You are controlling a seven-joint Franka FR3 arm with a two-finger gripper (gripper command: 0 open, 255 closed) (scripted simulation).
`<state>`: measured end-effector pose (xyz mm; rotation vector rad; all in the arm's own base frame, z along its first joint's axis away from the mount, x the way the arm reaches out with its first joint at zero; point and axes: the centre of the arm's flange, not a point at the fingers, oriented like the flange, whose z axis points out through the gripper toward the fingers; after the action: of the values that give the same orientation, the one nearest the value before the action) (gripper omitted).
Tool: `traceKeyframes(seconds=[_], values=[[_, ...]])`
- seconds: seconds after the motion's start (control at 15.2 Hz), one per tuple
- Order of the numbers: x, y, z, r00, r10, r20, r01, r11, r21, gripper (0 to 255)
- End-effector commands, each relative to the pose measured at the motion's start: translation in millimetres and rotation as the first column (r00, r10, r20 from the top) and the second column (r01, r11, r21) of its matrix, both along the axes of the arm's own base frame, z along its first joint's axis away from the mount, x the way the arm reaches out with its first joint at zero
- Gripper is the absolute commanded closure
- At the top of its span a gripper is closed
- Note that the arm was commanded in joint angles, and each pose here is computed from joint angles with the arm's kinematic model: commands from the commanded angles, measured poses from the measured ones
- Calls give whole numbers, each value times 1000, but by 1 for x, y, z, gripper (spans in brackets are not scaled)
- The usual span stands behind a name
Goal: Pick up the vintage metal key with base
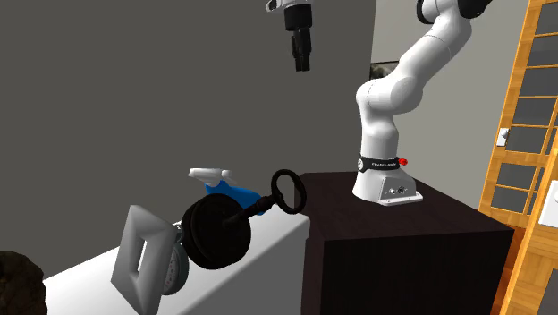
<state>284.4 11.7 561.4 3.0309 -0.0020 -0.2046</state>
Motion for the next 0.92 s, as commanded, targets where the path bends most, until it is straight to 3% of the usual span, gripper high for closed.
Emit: traceKeyframes(seconds=[0.0, 0.86], values=[[0, 0, 0, 1000, 0, 0, 0, 1000, 0, 0], [40, 134, -79, 989, -132, -61, 136, 988, 73, 0]])
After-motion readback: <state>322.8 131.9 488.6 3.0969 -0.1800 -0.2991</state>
